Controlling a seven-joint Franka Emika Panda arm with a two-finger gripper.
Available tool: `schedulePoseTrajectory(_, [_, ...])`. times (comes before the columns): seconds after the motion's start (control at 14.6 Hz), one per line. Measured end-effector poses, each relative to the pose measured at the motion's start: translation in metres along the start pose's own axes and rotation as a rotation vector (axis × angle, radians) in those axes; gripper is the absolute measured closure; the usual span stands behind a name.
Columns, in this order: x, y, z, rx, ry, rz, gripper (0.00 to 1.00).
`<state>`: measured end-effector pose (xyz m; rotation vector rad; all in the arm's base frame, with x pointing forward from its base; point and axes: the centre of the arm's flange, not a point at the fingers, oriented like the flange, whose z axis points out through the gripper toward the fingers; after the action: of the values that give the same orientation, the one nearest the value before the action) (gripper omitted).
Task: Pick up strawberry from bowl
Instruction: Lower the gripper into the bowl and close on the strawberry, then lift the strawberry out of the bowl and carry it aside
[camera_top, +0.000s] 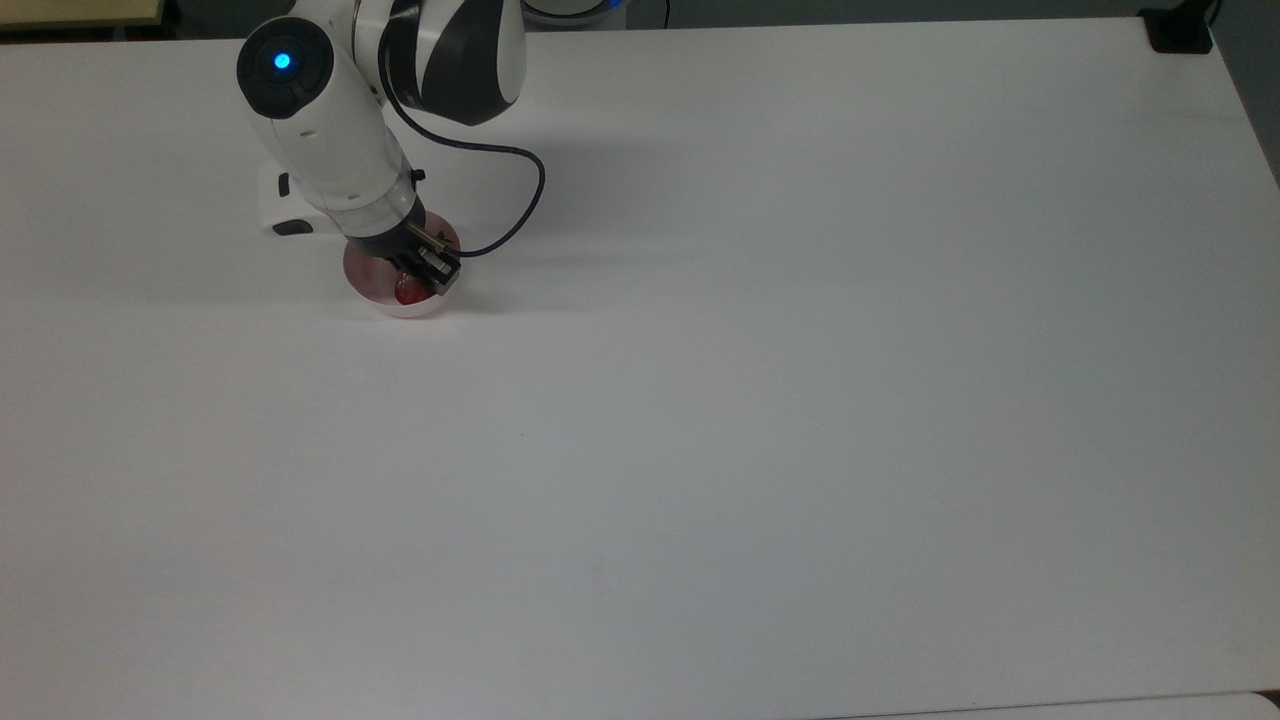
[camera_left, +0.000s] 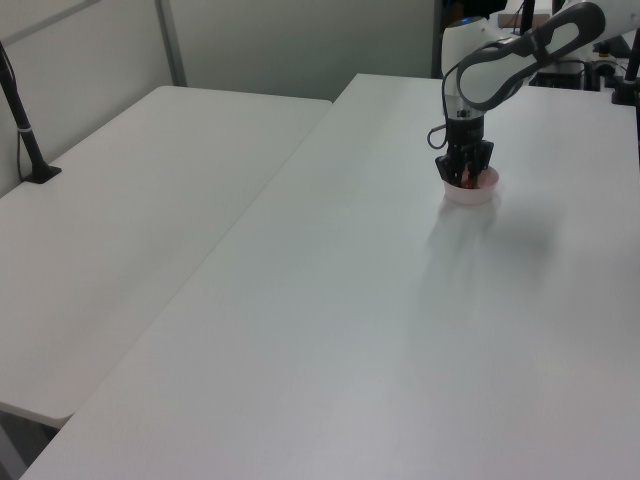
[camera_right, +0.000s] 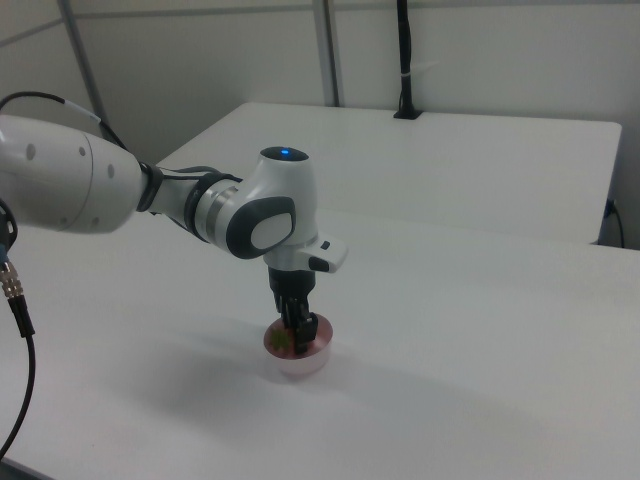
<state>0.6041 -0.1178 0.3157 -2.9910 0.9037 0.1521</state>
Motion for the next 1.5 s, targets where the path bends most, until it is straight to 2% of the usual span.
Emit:
schedulePoseTrajectory(0.2, [-0.002,0.003,-0.024,0.008,0.008,-0.034,0.59])
schedulePoseTrajectory(0.41, [-0.003,0.012,-0.067,0.016,0.007,-0.1,0.59])
schedulePoseTrajectory(0.55, [-0.003,0.032,-0.094,0.015,0.01,-0.22,0.59])
schedulePoseTrajectory(0.61, [-0.001,0.046,-0.1,-0.011,0.013,-0.301,0.59])
schedulePoseTrajectory(0.68, [0.004,0.065,-0.101,-0.08,0.017,-0.404,0.59])
schedulePoseTrajectory(0.82, [0.015,0.103,-0.095,-0.173,-0.002,-0.528,0.59])
schedulePoseTrajectory(1.09, [0.044,0.163,-0.064,-0.191,0.026,-0.545,0.59])
schedulePoseTrajectory(1.3, [0.057,0.188,-0.029,-0.189,0.006,-0.54,0.59])
schedulePoseTrajectory(1.5, [0.062,0.197,-0.016,-0.188,0.007,-0.532,0.55])
